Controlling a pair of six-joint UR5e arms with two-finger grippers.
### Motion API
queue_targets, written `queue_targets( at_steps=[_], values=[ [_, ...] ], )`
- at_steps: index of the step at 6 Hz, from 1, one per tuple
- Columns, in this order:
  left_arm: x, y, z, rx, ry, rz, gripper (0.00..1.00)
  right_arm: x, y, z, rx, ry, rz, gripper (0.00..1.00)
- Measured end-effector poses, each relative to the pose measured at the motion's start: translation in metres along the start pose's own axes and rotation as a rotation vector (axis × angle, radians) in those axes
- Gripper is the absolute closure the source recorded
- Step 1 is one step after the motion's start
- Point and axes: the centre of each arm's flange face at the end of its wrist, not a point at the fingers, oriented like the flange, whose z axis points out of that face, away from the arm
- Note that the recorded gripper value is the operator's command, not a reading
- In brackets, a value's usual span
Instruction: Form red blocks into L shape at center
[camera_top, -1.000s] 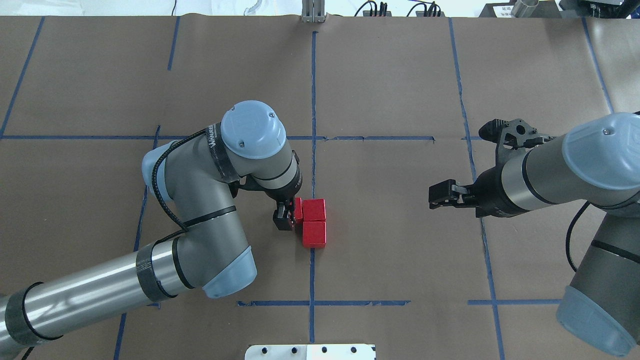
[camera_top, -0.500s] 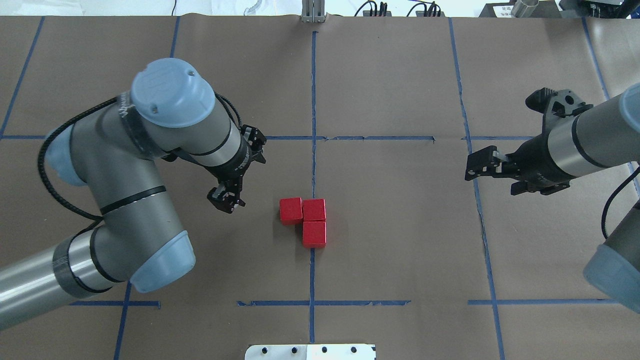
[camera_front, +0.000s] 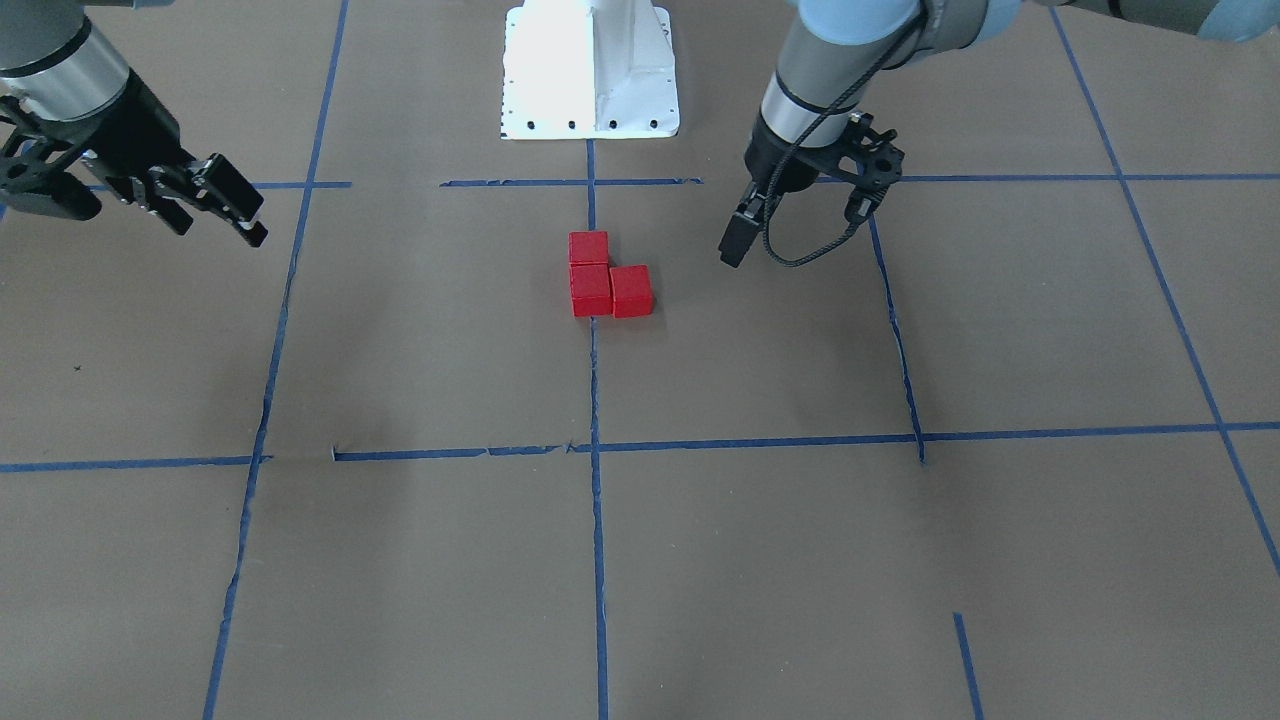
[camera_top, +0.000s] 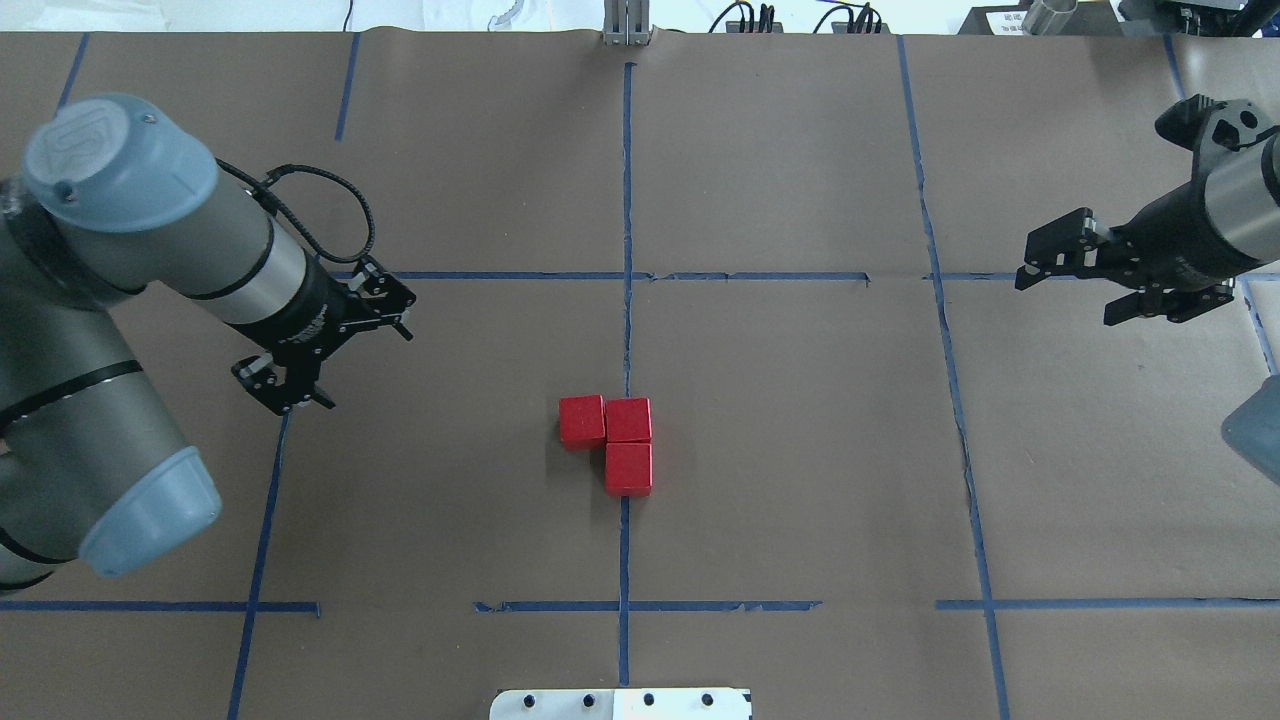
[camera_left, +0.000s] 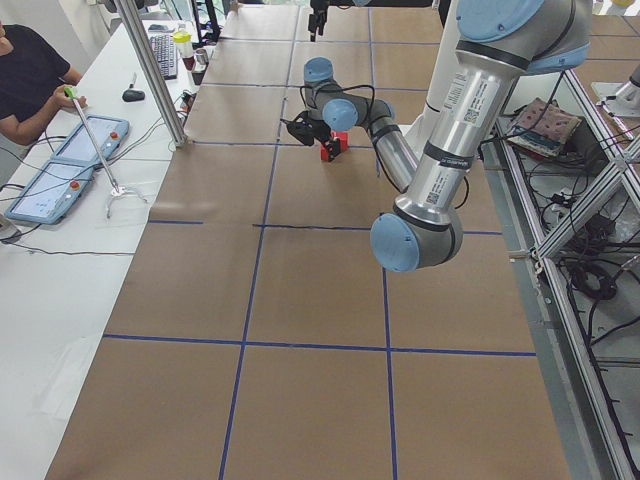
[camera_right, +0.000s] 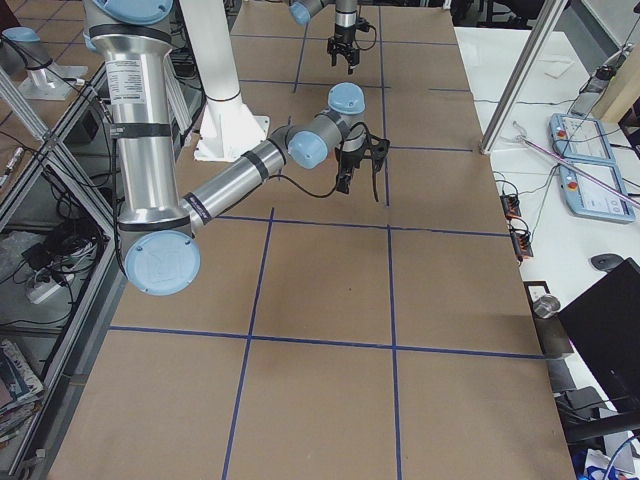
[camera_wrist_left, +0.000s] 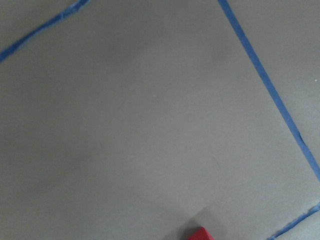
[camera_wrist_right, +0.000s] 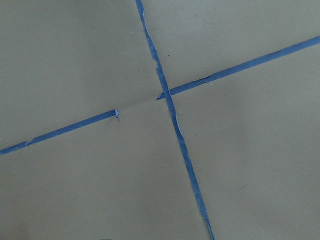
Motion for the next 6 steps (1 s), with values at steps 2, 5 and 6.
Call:
queue_targets(
  at_steps=[2,5,6],
  values=[
    [-0.049,-0.067,-0.021,-0.021,-0.020,0.262,0.00,0.046,-0.025,-0.007,-0.015,0.014,-0.023,0.00],
    [-0.157,-0.181,-0.074,0.056,-0.052,0.567,0.00,0.136,-0.062,-0.020,-0.019,0.039,-0.078,0.00],
    [-0.191,-0.223,-0.089,0.087,-0.070,0.639,0.00,0.169,-0.076,-0.022,-0.010,0.057,-0.103,0.00]
  ],
)
